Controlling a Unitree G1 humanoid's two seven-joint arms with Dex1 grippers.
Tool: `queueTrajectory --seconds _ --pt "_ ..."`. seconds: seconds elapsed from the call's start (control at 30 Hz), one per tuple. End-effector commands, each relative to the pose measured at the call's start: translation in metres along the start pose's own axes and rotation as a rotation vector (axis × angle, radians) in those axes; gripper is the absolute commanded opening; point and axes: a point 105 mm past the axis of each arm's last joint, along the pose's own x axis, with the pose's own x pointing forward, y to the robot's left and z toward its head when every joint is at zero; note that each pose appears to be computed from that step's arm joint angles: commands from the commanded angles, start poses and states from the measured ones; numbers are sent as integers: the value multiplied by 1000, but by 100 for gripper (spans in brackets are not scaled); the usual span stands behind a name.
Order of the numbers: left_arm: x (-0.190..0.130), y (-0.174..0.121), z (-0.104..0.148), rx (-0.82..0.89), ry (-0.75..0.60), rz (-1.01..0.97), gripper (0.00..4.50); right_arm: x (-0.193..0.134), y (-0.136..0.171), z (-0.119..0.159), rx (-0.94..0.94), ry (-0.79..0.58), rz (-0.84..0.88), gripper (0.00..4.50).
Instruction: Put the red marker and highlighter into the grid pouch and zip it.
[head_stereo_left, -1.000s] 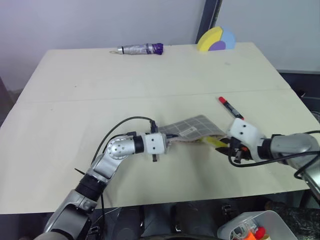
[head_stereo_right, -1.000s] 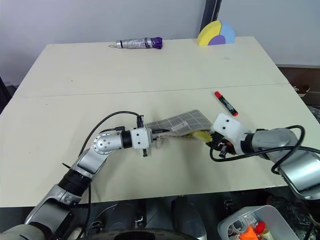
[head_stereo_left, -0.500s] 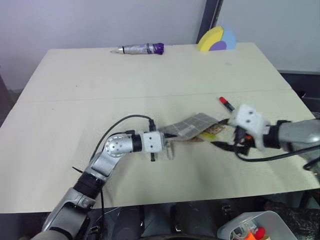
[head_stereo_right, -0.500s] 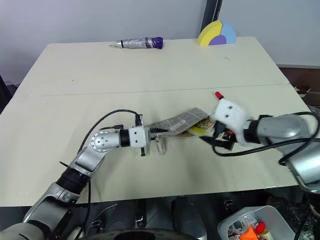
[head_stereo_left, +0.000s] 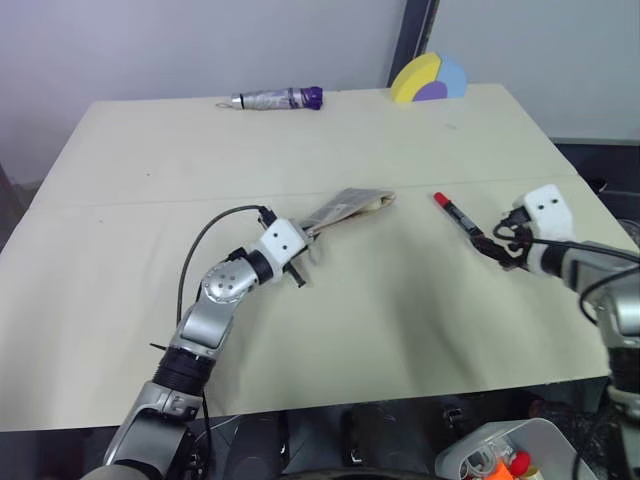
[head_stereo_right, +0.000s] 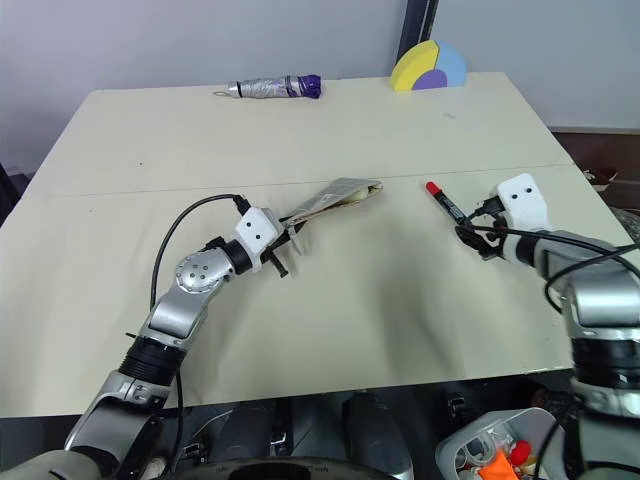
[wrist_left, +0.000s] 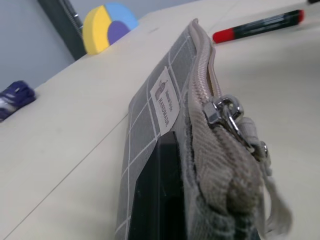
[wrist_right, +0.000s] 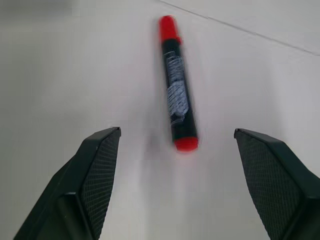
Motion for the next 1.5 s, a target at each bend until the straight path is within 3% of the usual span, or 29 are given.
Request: queueTrajectory --seconds 0.03,0.13,0.2,0.23,0.4,0.57,0.77,0.87,1.5 --pt "0 8 7 19 -14 33 0 13 -12 10 34 -63 -58 376" --pt "0 8 7 17 -11 33 0 24 -10 7 87 -71 -38 376" --pt "-1 7 7 17 -9 31 0 28 -9 3 96 -62 -31 322" --pt "-1 7 7 16 -8 30 0 29 -8 2 105 -61 -23 289" --pt "-2 4 5 3 -2 27 0 25 -2 2 124 -73 8 38" --pt "-3 1 6 1 -8 9 0 -4 13 18 -82 -91 81 34" --pt "-1 -2 12 8 -38 -40 0 -64 68 46 -376 -174 367 34" --pt "0 -6 15 5 -56 -72 0 -81 86 46 -417 -158 453 34" --pt "-4 -25 25 34 -104 -187 0 -67 102 42 -513 -117 490 34"
